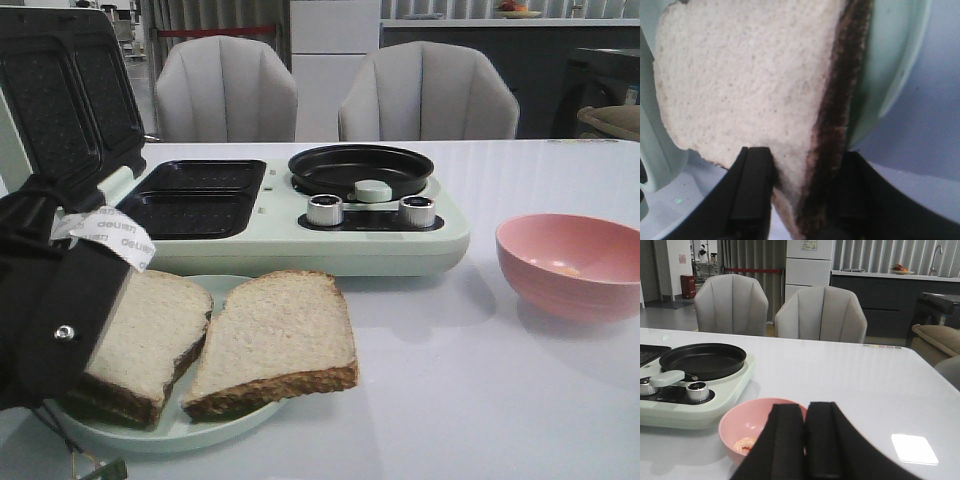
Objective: Make breakfast with bread and shrimp
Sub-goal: 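Grasp the bread slice nearest the left gripper with the left gripper, then lift the bread slice and lower it into the sandwich maker tray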
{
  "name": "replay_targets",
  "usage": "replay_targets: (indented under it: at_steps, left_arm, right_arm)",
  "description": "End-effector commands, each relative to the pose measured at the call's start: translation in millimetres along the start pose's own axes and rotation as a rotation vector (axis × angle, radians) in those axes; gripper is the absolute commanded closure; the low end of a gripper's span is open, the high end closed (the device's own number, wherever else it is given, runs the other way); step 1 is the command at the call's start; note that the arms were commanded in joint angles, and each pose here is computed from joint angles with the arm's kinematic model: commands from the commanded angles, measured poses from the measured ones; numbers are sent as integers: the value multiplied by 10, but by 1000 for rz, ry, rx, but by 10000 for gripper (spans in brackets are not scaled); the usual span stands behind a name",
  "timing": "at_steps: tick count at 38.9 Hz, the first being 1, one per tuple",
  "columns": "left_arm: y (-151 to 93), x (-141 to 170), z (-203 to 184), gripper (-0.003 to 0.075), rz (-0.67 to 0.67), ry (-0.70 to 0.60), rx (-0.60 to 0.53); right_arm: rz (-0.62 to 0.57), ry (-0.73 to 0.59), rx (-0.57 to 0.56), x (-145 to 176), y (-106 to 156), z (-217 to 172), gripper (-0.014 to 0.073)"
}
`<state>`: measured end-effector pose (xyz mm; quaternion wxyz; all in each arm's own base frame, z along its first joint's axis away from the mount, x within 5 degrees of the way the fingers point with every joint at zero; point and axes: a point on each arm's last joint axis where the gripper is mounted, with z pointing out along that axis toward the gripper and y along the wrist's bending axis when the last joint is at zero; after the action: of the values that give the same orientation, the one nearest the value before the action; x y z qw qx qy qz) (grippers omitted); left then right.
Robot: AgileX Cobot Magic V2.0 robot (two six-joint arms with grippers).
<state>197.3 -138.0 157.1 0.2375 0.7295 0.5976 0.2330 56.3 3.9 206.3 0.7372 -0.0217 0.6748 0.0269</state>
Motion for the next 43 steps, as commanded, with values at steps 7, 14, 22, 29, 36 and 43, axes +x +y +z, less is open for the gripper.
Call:
replay_targets:
  at_steps: [7,14,22,29,36,43]
  left_arm:
    - [189,52,-113,606,-27,47,-88]
    - [330,143,-318,606,-77,79,-177]
    - [430,189,-582,607,-113,5,-274]
    - [545,224,-694,607,-95,-50,-347]
    - [879,289,-739,607,-164,-106,-410]
    - [1272,326,-700,607,-192,-141,-466]
  right_arm:
    - [-14,-123,0,-145,3,-28,448]
    - [-14,-123,0,-145,3,-28,448]
    - [-14,-123,0,-145,3,-28,448]
    - [-14,-123,0,-145,3,-28,448]
    - [-14,-123,0,-145,3,-28,448]
    - [-14,-123,0,-145,3,-28,448]
